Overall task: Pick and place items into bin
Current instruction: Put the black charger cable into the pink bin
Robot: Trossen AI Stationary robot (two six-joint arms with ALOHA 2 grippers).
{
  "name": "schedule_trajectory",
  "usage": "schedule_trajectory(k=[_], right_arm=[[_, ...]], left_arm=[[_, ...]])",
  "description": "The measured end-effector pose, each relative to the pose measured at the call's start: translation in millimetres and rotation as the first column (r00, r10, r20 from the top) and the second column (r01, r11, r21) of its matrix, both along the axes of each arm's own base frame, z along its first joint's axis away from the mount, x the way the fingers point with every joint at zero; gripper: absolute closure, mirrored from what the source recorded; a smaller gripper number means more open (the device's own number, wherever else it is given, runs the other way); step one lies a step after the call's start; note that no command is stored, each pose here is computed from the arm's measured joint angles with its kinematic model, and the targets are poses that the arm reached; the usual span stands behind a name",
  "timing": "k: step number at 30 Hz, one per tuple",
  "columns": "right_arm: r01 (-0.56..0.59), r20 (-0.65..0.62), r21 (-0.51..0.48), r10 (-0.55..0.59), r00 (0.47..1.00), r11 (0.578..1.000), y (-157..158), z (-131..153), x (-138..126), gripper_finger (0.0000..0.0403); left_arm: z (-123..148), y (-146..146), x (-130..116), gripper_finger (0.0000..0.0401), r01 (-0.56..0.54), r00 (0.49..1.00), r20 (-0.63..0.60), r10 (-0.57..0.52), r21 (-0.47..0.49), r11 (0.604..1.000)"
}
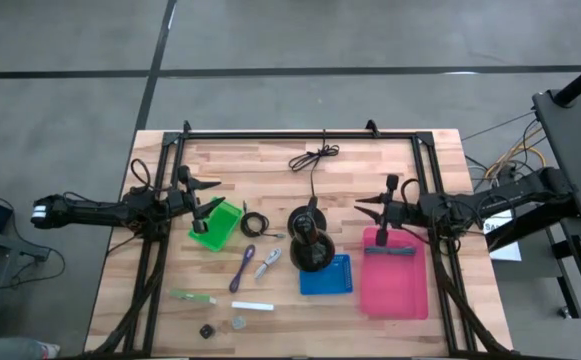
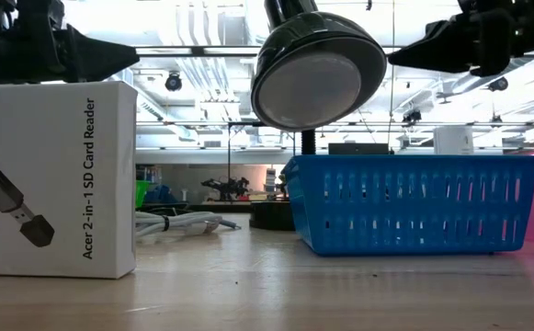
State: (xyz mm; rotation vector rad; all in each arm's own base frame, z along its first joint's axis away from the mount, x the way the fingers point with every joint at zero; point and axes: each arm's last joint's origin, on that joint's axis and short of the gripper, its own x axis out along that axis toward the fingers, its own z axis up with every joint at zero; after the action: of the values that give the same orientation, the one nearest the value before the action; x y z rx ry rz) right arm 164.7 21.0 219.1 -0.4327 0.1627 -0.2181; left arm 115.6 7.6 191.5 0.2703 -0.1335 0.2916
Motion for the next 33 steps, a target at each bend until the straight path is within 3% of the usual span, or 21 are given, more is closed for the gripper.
schedule_trajectory(k=[10,18,25,30,33], right_arm=[[-0.001,0.005,0.001,0.001,1.000,1.000,1,6,3,0.0343],[-0.001,-0.050,-0.009,0.000,0.999,1.000,1,0,2,0.0349],[0.001,-0.097,-0.009,-0.001,0.995,1.000,0,-5,1,0.0349],[0.002,-0.098,0.001,-0.002,0.995,1.000,0,-6,1,0.0349],[0.002,-0.099,0.000,-0.002,0.995,1.000,0,-7,1,0.0350]], left_arm=[[4,0,3,0.0214,0.007,1.000,-0.012,-0.007,0.002,1.000],[9,0,16,0.0155,0.008,0.996,-0.091,-0.008,-0.001,1.000],[20,0,36,0.0148,0.010,0.988,-0.152,-0.014,-0.027,1.000],[24,0,51,0.0148,0.009,0.977,-0.212,-0.015,-0.029,1.000],[22,0,61,0.0148,0.001,0.945,-0.325,-0.019,-0.056,0.998]])
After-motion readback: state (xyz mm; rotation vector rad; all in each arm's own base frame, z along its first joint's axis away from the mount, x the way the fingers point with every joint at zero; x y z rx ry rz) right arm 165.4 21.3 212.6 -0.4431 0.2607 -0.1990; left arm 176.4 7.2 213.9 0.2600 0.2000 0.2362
